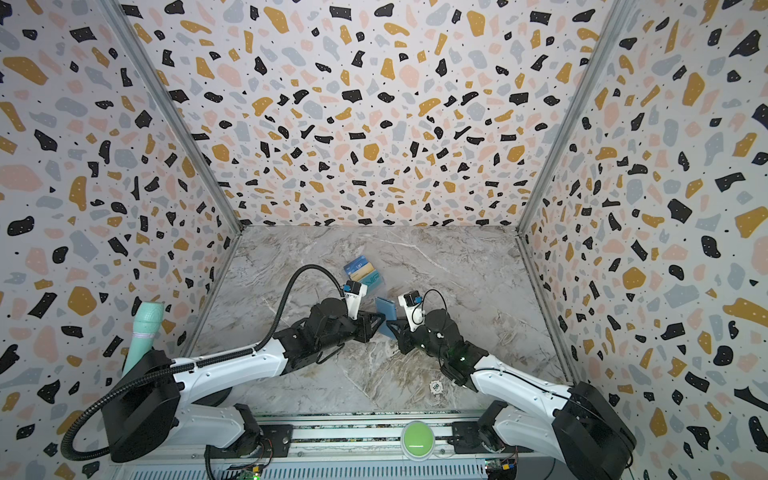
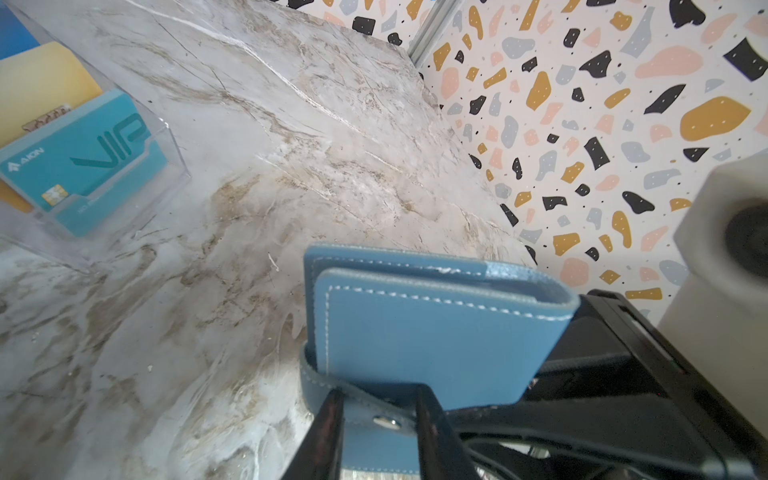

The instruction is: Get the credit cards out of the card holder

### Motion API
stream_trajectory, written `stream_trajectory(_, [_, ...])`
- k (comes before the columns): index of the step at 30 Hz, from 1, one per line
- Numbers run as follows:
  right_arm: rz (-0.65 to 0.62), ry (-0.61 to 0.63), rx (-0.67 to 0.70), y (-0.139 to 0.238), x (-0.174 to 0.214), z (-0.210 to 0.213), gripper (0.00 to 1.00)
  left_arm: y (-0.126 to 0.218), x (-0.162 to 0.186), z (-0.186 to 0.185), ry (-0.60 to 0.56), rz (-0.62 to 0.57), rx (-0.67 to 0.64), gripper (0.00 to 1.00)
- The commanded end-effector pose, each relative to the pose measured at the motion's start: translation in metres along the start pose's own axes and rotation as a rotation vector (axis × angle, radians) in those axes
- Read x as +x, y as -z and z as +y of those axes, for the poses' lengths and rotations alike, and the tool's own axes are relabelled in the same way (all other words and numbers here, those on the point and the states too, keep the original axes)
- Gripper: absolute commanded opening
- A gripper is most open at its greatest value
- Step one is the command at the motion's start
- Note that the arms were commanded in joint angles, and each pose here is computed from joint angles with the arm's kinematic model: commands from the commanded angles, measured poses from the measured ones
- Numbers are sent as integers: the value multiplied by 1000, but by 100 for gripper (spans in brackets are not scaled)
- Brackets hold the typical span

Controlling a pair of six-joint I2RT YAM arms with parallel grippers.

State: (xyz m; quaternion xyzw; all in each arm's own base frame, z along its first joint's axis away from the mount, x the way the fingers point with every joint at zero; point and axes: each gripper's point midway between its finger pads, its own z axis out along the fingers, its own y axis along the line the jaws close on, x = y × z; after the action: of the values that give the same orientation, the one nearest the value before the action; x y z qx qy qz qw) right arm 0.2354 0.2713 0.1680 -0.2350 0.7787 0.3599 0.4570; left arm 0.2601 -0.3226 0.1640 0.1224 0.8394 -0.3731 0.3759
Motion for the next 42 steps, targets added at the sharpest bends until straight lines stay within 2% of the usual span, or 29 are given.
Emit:
stream_trajectory(1, [-163, 77, -138, 16, -48, 39, 0, -3, 13, 12, -14, 50, -60, 24])
stream_trajectory(13, [-162, 95, -95, 20, -49, 30, 0, -1, 12, 6, -7, 41, -23, 10])
stream_trajectory(19, [-147, 68, -120, 25, -51, 24, 0, 6, 10, 5, -21, 26, -19, 9])
stream_trajectory(27, [-79, 32, -204, 37, -48, 13, 0, 24, 10, 23, -59, 13, -108, 13])
stream_trajectory(32, [-52, 23, -269, 45, -47, 16, 0, 28, 8, 22, -57, -1, -91, 18])
stream_trajectory(37, [-27, -2, -351, 50, -44, 23, 0, 33, 7, 12, -36, -21, 2, 28])
stream_trajectory(39, [-22, -20, -350, 50, -43, 22, 0, 37, 1, 0, -35, -47, 76, 32])
stream_trajectory(42, [-31, -36, -382, 53, -44, 24, 0, 43, 2, -15, -71, -50, 159, 38])
